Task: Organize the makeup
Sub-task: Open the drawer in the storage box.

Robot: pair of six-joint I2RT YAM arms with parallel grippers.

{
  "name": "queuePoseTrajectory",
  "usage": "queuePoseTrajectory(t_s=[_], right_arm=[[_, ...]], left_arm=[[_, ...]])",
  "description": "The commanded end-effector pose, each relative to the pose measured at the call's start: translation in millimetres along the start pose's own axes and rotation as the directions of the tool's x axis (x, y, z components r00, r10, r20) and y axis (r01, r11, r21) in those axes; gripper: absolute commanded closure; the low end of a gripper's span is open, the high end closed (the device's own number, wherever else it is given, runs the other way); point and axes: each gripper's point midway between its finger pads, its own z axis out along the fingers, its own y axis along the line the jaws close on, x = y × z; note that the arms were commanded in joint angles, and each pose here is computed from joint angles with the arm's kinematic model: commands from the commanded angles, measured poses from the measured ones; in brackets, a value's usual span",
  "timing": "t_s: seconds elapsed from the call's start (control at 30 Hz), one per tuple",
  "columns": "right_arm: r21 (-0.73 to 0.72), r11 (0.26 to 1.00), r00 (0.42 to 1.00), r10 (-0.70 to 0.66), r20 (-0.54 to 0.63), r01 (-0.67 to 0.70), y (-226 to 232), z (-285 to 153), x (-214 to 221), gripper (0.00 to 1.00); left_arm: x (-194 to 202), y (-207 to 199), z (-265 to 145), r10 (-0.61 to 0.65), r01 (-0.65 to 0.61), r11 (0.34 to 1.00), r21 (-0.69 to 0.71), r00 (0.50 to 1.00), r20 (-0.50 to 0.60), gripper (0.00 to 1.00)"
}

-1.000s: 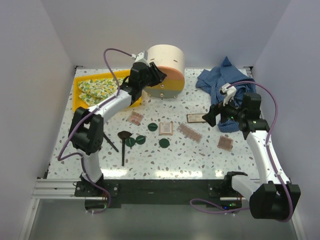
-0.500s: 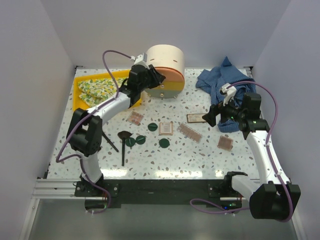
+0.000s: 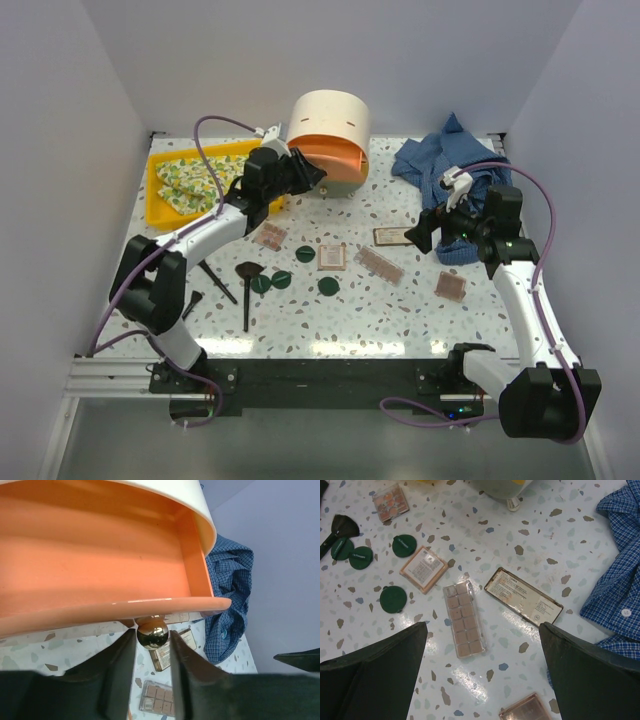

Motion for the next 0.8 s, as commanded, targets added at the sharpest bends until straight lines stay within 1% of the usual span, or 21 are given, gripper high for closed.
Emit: queuePoseTrajectory(t_s=[0.0,0.03,0.07,0.1,0.13,0.2,0.23,0.33,0.43,0.63,0.77], right_arm=[[-0.006,0.999,0.998,-0.044,0.039,0.044,2.6,-4.7,-12.9,0.01],[-0.006,0.999,0.998,-0.044,0.038,0.045,2.4,-4.6,-12.9,0.02],[-0.005,0.999,0.998,-0.044,0.037,0.044,2.2,-4.6,-12.9,0.01],[-0.006,0.999,0.998,-0.044,0.038,0.045,2.4,-4.6,-12.9,0.01],[-0.007,0.999,0.998,-0.043,0.037,0.044,2.6,-4.6,-12.6,0.02],[-0.005,0.999,0.998,-0.047,0.038,0.047,2.5,-5.2,-13.2,0.01],[-0.007,0.999,0.998,-0.045,0.037,0.045,2.8,-5.0,-12.6,0.01],[-0.004,0.999,0.998,-0.049,0.04,0.049,2.7,-5.8,-13.2,0.01],[-0.003,0.999,0.998,-0.051,0.039,0.051,2.2,-5.1,-12.8,0.02],[-0.015,0.998,0.998,-0.053,0.03,0.054,2.2,-2.8,-10.0,0.01],[-0.035,0.997,0.997,-0.066,0.026,0.067,4.4,-1.3,-6.7,0.01]], left_arm=[[-7.8,-18.0,-7.7,0.037,-0.038,0.997,0.068,0.999,0.017,0.54],[-9.1,-18.7,-8.3,0.039,-0.04,0.997,0.07,0.999,0.017,0.5],[-8.4,-20.8,-9.0,0.046,-0.047,0.996,0.08,0.999,0.011,0.42],[-8.3,-22.2,-10.5,0.05,-0.051,0.995,0.084,0.999,0.007,0.39],[-8.1,-23.2,-11.1,0.057,-0.057,0.994,0.089,0.998,0.003,0.32],[-8.0,-26.3,-15.4,0.073,-0.072,0.992,0.102,0.997,-0.005,0.27],[-7.8,-29.3,-17.4,0.08,-0.079,0.991,0.113,0.997,-0.009,0.23],[-9.6,-35.5,-27.7,0.113,-0.111,0.984,0.136,0.994,-0.009,0.16],[-11.1,-36.6,-39.7,0.154,-0.151,0.978,0.142,0.988,-0.006,0.12],[-10.7,-26.9,-65.9,0.225,-0.221,0.967,0.126,0.974,-0.018,0.09],[-6.7,-8.1,-86.5,0.305,-0.302,0.952,0.056,0.952,-0.034,0.09]])
